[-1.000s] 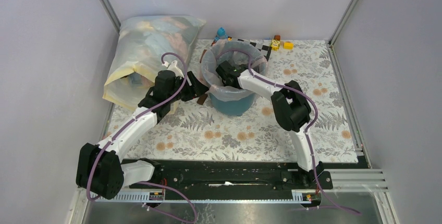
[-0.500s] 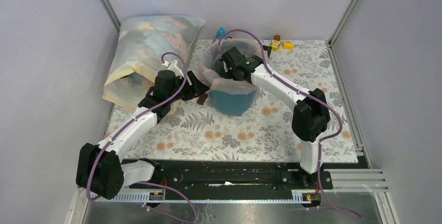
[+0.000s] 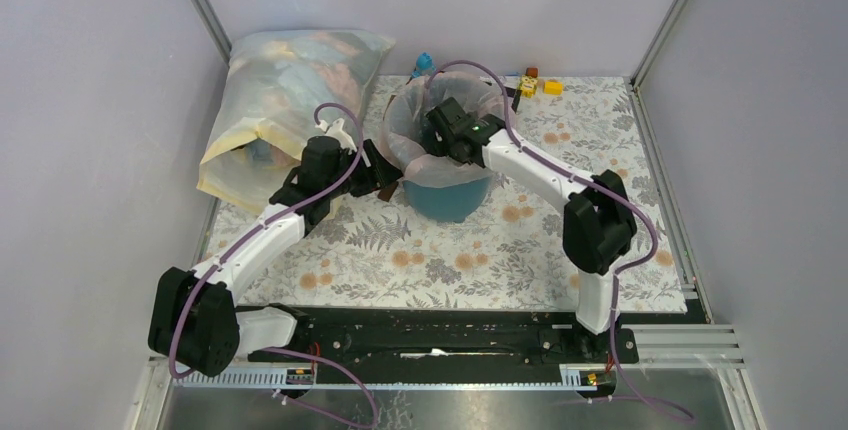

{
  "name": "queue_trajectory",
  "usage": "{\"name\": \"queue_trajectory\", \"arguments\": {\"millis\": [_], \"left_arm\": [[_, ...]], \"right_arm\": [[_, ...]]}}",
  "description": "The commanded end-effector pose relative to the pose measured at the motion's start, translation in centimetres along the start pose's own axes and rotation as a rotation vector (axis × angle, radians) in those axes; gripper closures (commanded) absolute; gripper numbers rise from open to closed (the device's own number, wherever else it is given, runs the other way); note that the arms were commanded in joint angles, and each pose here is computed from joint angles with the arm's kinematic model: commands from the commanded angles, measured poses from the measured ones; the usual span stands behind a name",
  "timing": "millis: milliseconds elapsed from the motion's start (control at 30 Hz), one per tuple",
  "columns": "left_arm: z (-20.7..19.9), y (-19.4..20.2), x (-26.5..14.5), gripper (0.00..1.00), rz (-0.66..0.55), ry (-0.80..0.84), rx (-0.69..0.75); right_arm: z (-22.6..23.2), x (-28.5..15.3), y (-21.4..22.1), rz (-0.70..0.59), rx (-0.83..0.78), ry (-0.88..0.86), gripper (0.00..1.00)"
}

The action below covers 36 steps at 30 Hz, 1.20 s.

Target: Put the trash bags into the trash bin

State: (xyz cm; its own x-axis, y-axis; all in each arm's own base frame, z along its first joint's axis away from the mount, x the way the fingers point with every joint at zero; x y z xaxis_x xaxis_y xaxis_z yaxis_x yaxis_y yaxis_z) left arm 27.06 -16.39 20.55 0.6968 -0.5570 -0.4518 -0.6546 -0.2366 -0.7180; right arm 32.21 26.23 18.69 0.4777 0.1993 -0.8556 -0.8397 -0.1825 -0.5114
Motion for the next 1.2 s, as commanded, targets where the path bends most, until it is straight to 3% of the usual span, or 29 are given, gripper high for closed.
{"name": "queue_trajectory", "arguments": {"millis": [0,167,500,800,867,1167], "left_arm": [[-0.9,-0.6,0.1,0.36,-0.027,0.054,0.026],[-0.8,-0.5,0.4,0.36,-0.017,0.052,0.027],[-1.0,-0.5,0.8,0.36,-0.010,0.052,0.031],[-1.2,-0.2,0.8,0.36,-0.006,0.054,0.034],[-1.2,-0.2,0.7,0.36,-0.008,0.053,0.035],[-1.3,-0.5,0.7,0.35,-0.016,0.045,0.041]], "right_arm": [[0.7,3.1,0.6,0.015,0.052,0.015,0.75],[1.1,4.0,0.2,0.015,0.072,0.016,0.72],[1.3,-1.2,-4.7,-0.191,0.222,-0.010,0.56],[0.7,-0.6,-6.5,-0.285,0.362,0.066,0.52],[0.9,-1.6,-7.3,-0.313,0.397,0.050,0.52],[2.1,-9.4,-9.3,-0.417,0.375,-0.188,0.30]]}}
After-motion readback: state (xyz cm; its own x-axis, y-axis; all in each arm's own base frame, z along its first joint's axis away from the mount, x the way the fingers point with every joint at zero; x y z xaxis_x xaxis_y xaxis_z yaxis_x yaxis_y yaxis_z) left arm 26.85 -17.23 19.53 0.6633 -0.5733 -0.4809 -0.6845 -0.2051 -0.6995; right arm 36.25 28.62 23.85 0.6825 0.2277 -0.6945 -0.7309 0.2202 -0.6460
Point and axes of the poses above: each gripper's point midway between its finger pads, its own x axis out along the fingers, its own z axis along the line the jaws close on, y = z × x, the point moved 7 cm from there along -x, back along the fingers, and after that the axes turned 11 degrees about x, right-handed, at the moved point
